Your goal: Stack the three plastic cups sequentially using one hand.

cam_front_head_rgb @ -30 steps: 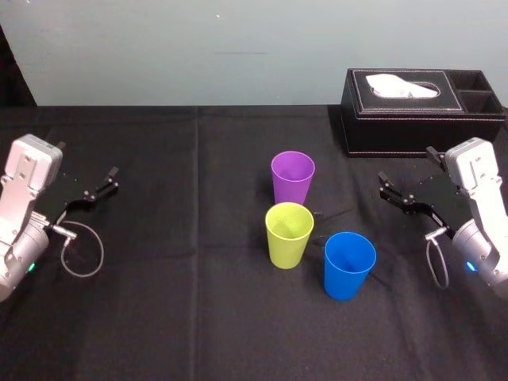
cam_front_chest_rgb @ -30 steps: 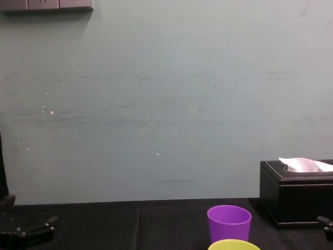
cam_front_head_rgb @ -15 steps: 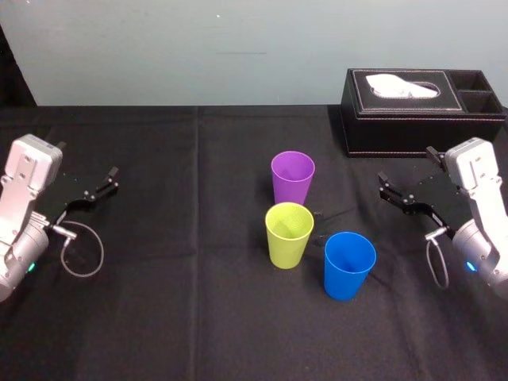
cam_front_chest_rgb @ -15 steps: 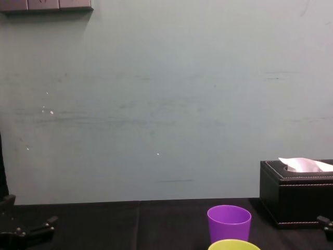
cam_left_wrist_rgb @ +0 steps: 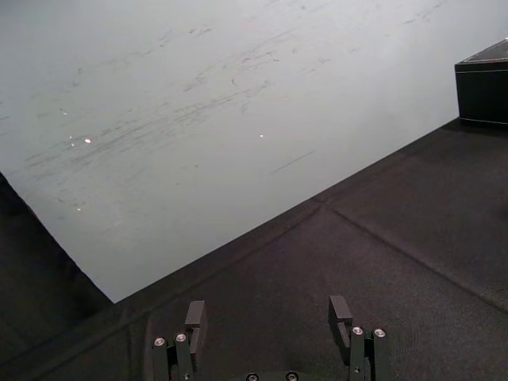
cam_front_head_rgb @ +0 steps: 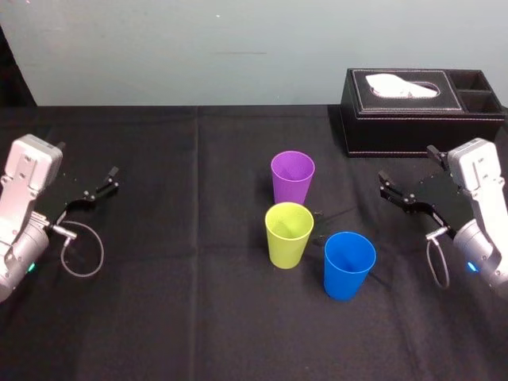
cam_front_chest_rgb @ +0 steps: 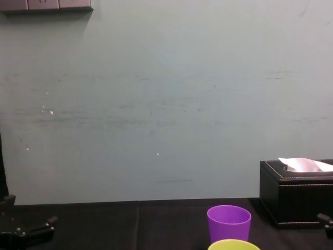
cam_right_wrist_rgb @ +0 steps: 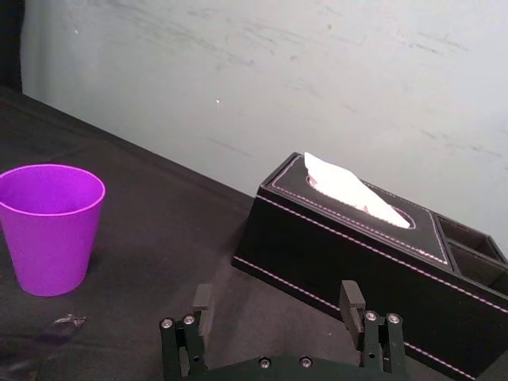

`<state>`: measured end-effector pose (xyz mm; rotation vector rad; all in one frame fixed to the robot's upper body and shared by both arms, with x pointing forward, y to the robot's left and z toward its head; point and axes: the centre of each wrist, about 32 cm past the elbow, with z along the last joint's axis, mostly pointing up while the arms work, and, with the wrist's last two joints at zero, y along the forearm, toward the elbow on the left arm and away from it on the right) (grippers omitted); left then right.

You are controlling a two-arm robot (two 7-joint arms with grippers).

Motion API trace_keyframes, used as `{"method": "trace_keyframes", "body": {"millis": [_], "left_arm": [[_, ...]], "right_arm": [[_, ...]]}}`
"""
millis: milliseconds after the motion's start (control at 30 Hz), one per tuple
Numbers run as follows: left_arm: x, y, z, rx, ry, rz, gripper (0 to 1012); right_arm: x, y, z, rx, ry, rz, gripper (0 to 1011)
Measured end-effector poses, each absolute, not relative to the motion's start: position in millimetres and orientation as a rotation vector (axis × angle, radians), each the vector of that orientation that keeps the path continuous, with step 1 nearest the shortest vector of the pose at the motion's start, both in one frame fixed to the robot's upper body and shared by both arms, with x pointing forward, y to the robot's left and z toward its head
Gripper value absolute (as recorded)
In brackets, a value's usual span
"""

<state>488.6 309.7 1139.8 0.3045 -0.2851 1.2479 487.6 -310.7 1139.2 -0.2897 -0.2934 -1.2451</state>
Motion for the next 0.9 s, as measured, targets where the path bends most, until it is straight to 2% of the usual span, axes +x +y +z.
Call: {"method": "trace_keyframes", "body": {"millis": [433, 900], "left_arm": [[488.6, 309.7, 1139.8, 0.304, -0.285, 1.248, 1011], [488.6, 309.7, 1139.8, 0.304, -0.285, 1.248, 1011]], "right_arm": [[471, -318, 1149.7, -0.282, -0.282, -1.190, 1002], [423, -370, 1168.8, -0.318, -0.122, -1.003, 1002]]}}
